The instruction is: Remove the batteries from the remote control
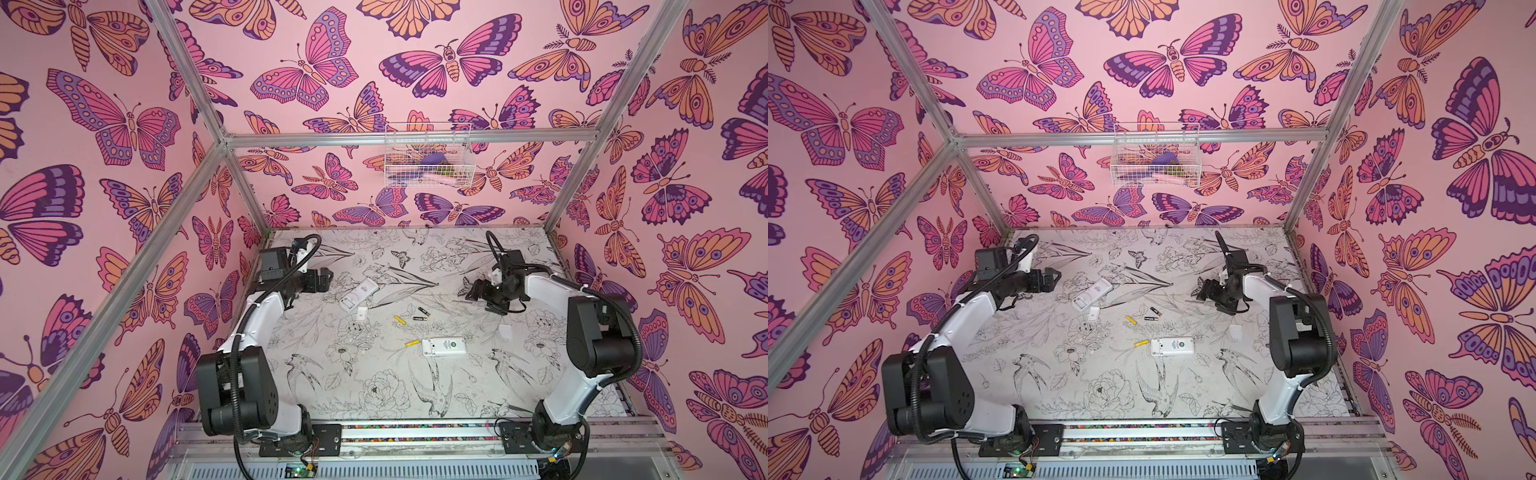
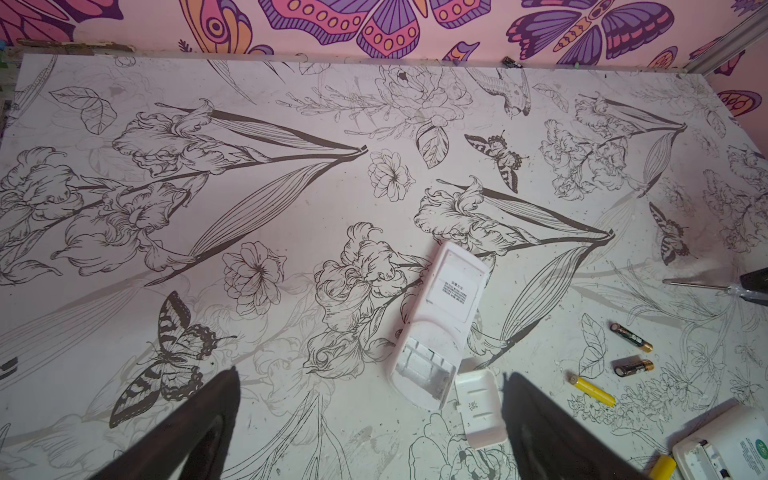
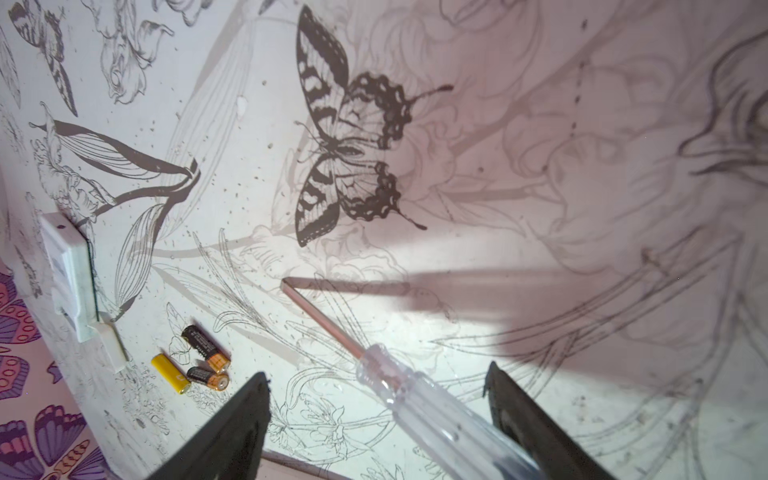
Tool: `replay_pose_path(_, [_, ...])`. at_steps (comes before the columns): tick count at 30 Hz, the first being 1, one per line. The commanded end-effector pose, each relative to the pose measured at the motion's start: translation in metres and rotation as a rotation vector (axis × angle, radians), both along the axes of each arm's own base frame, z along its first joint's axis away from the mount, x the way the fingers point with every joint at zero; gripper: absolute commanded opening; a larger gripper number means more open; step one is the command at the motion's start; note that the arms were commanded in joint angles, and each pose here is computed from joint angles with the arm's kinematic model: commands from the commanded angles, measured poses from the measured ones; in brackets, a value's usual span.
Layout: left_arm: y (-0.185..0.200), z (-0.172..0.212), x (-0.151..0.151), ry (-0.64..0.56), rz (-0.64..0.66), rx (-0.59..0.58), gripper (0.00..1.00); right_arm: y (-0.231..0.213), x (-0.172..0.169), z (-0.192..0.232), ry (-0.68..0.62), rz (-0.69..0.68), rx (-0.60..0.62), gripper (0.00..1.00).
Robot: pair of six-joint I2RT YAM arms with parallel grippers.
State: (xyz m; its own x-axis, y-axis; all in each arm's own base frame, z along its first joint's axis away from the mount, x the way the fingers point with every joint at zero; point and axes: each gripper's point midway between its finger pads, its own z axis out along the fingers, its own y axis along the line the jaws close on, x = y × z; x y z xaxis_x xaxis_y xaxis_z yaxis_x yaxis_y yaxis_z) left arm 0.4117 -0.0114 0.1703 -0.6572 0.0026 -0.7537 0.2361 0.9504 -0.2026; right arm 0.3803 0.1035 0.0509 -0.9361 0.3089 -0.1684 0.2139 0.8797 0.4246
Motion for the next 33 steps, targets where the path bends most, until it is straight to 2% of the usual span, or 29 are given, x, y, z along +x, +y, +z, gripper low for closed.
replay_pose_path(1, [-0.001, 0.004, -0.006, -0.036, -0.020, -0.003, 1.00, 0.000, -0.010, -0.003, 0.047, 0.110, -0.127, 0.88])
replay_pose_path(5, [0.007, 0.003, -0.007, -0.036, 0.000, 0.001, 1.00, 0.005, -0.010, -0.001, 0.085, 0.194, -0.209, 1.00])
replay_pose_path(8, [0.005, 0.002, -0.008, -0.060, -0.021, 0.010, 1.00, 0.001, -0.006, 0.001, 0.067, 0.204, -0.260, 1.00])
replay_pose_path(13, [0.005, -0.002, -0.008, -0.050, -0.018, 0.001, 1.00, 0.001, -0.005, 0.005, 0.075, 0.214, -0.269, 1.00])
replay_pose_path(24, [0.004, -0.006, -0.009, -0.069, -0.036, 0.017, 1.00, -0.023, -0.011, 0.005, 0.110, 0.266, -0.425, 1.00])
replay_pose_path(27, [0.005, -0.006, -0.008, -0.061, -0.031, 0.023, 1.00, -0.015, -0.010, 0.019, 0.084, 0.312, -0.467, 1.00])
replay_pose_path(30, [0.003, -0.010, -0.008, -0.068, -0.045, 0.022, 1.00, -0.003, -0.008, 0.020, 0.054, 0.358, -0.460, 1.00])
replay_pose_path(33, [0.004, -0.008, -0.008, -0.064, -0.040, 0.019, 1.00, -0.012, -0.012, 0.005, 0.148, 0.394, -0.518, 1.00])
